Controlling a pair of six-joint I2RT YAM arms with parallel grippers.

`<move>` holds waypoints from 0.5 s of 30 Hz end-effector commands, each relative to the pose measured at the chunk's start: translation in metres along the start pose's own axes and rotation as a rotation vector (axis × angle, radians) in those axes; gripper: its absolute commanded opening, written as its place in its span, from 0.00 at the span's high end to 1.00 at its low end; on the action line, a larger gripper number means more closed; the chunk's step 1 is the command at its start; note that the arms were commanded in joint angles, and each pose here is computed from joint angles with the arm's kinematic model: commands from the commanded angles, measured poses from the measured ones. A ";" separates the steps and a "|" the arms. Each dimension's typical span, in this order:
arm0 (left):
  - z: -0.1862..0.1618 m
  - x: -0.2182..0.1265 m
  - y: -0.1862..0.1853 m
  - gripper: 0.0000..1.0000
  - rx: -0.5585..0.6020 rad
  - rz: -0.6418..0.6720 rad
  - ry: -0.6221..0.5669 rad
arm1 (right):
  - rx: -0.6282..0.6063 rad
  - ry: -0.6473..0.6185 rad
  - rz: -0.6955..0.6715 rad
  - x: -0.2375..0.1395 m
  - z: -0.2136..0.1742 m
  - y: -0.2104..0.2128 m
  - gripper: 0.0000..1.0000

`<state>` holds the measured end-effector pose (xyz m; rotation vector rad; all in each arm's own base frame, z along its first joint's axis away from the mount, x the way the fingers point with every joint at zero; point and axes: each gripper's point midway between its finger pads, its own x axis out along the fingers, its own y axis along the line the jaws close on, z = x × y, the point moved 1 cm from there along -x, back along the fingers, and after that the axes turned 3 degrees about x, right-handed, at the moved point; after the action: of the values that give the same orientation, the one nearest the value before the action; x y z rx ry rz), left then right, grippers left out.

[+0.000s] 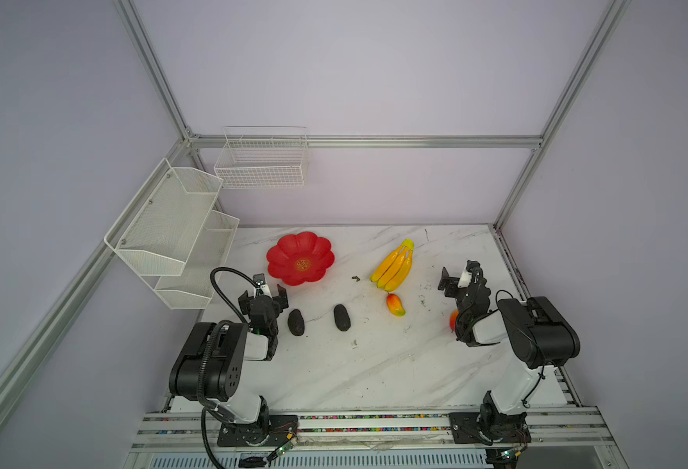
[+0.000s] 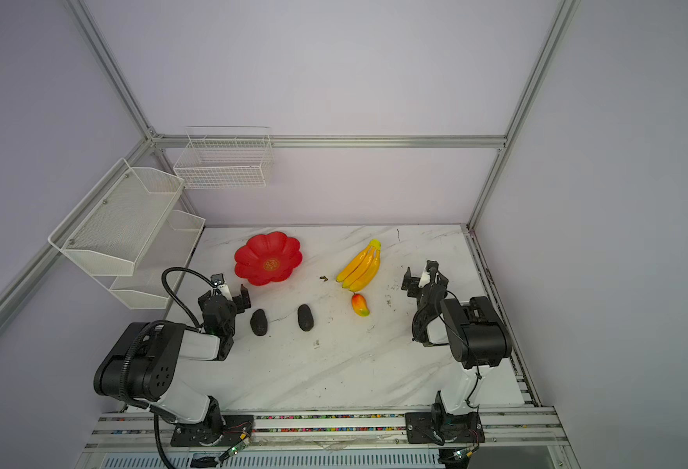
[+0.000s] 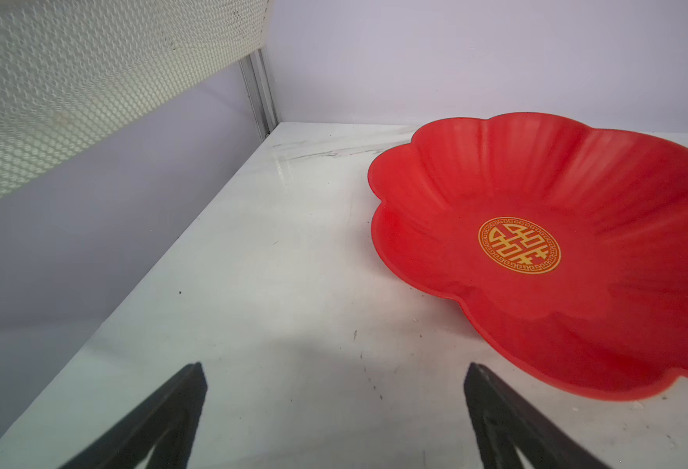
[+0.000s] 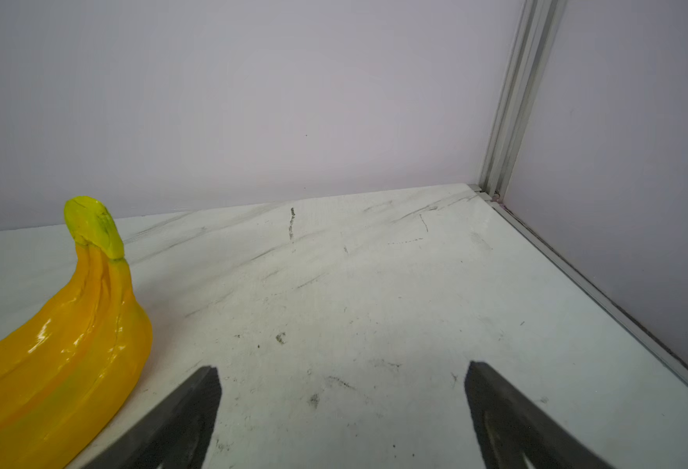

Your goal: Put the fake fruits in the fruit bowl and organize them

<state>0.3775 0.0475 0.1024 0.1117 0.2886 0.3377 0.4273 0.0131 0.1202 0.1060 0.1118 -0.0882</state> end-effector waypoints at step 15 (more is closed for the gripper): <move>0.017 0.002 0.003 0.00 -0.022 0.016 -0.055 | -0.012 -0.042 0.005 0.001 0.013 0.001 0.03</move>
<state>0.3774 0.0476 0.1024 0.1118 0.2890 0.3380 0.4273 0.0131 0.1202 0.1060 0.1118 -0.0882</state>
